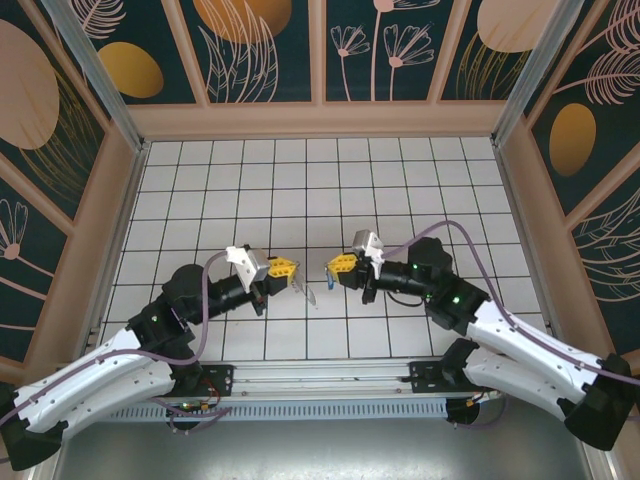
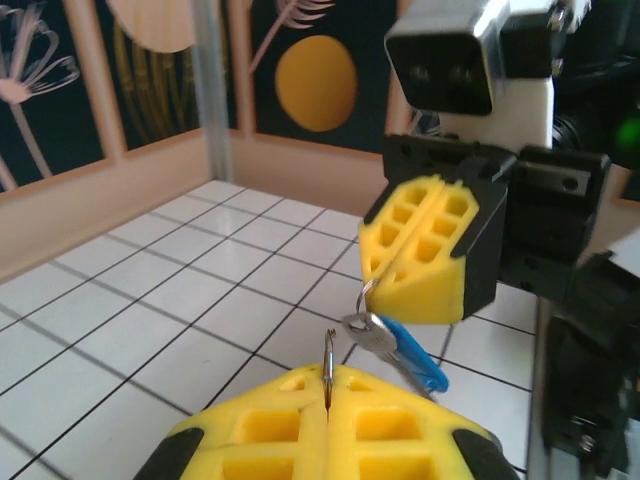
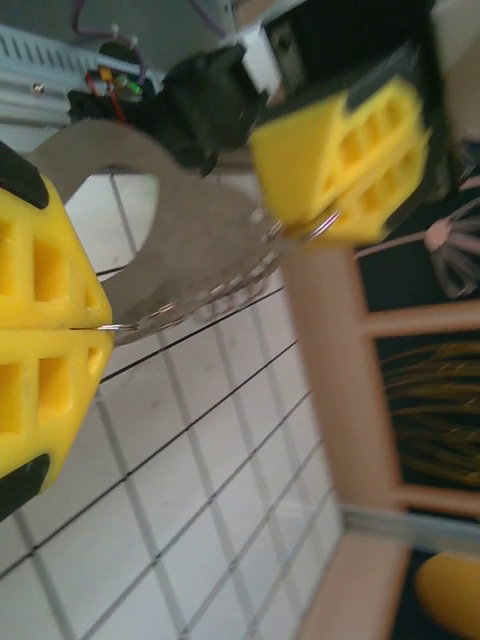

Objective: Put the keys on the keyring

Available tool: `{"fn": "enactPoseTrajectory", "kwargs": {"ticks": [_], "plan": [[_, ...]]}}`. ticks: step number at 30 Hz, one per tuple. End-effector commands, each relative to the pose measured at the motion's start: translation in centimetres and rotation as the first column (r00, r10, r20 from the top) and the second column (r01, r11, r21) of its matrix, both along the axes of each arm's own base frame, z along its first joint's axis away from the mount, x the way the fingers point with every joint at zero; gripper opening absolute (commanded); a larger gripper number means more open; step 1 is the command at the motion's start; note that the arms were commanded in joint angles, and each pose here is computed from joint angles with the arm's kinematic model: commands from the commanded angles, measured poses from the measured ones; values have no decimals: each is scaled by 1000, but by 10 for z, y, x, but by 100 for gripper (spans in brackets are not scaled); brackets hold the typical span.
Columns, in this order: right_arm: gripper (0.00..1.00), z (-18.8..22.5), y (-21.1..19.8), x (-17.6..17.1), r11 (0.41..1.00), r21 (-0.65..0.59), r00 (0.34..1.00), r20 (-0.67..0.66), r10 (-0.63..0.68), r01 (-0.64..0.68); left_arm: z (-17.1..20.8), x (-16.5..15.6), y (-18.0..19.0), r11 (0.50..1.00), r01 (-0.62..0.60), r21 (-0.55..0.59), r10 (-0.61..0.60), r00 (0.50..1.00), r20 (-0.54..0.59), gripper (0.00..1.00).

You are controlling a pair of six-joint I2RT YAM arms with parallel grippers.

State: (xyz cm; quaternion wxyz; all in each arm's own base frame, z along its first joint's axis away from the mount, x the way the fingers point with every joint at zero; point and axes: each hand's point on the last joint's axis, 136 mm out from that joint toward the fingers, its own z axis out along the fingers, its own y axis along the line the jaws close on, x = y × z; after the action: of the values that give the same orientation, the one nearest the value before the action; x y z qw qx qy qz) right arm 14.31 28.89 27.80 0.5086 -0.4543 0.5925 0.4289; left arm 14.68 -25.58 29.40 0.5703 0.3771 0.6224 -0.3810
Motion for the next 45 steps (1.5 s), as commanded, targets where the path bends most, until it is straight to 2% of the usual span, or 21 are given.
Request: {"fn": "enactPoseTrajectory", "kwargs": {"ticks": [1,5,12,21,30,45], "plan": [[0,17,1,-26,992,41,987,115,113,-119,12,-25,-9,988,157,2,-157,986,58,0],[0,25,1,-35,984,71,978,145,152,-163,16,-34,-14,974,225,6,-225,971,85,0],[0,30,6,-36,979,80,973,150,174,-187,12,-38,-20,963,268,39,-270,959,86,0],[0,21,15,-38,972,35,967,116,229,-234,8,-39,-19,963,265,51,-269,958,97,0],[0,32,18,-49,953,70,951,119,284,-293,8,-39,-19,963,266,53,-270,958,100,0],[0,39,18,-54,945,99,945,133,297,-311,8,-39,-18,964,263,50,-266,959,100,0]]}}
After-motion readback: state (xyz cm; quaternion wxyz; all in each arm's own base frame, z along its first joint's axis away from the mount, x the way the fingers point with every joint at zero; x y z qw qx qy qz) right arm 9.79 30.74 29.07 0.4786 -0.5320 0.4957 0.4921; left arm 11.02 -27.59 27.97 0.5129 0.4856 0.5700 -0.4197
